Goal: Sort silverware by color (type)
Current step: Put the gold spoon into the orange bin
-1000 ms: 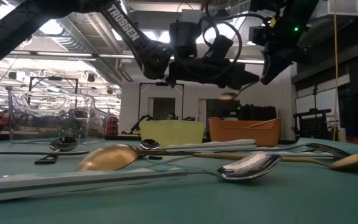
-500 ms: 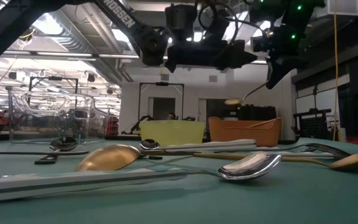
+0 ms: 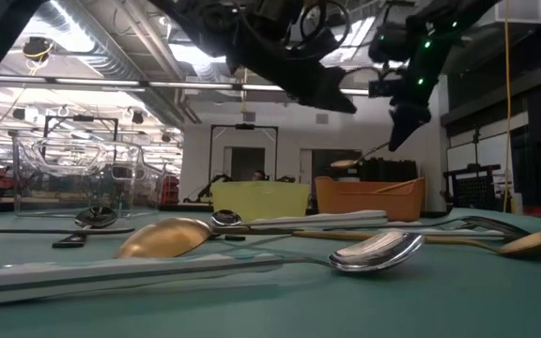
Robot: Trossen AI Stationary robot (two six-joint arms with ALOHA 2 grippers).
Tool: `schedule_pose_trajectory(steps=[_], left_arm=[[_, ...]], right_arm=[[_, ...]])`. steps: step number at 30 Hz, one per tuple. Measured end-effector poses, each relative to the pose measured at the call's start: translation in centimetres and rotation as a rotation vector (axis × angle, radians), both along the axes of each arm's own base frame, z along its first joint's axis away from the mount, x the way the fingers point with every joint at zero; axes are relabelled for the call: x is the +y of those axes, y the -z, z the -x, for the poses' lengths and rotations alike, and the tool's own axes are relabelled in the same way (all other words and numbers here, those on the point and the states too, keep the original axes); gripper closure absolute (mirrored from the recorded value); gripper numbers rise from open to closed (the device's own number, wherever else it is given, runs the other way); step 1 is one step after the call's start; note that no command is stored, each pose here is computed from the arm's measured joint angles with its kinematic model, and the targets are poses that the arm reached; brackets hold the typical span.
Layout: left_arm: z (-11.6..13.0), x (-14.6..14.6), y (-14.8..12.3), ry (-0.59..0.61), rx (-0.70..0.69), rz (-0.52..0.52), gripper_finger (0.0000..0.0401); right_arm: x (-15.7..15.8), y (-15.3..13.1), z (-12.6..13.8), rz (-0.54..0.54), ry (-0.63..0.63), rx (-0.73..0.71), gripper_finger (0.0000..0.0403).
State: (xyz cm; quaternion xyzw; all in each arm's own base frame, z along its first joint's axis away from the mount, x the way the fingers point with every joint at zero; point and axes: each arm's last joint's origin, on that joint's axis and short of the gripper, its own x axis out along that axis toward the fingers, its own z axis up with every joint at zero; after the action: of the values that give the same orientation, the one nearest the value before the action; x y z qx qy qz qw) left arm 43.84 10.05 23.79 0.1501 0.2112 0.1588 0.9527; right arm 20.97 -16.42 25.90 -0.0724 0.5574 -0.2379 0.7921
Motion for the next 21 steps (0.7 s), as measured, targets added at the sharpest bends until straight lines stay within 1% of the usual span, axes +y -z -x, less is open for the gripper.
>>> schedule_pose_trajectory(steps=[4,11,16,21], left_arm=[[0.2,-0.9,0.6,0.019,0.077,0.02,0.0303],[0.3,-3.7,1.8,0.083,0.211,0.05,0.0303],[0.3,-6.0,2.2,0.105,0.233,0.106,0.0303],[0.2,-8.5,2.3,0.132,0.233,0.15,0.0303]], right_arm=[[-1.3,1.7,-0.5,-0.054,-0.016,0.029,0.04],[-2.4,4.3,-1.7,-0.09,-0.019,0.091,0.04],[-2.7,5.5,-2.2,-0.108,-0.032,0.11,0.0394],[-2.9,5.7,-2.4,-0.102,-0.032,0.104,0.0384]])
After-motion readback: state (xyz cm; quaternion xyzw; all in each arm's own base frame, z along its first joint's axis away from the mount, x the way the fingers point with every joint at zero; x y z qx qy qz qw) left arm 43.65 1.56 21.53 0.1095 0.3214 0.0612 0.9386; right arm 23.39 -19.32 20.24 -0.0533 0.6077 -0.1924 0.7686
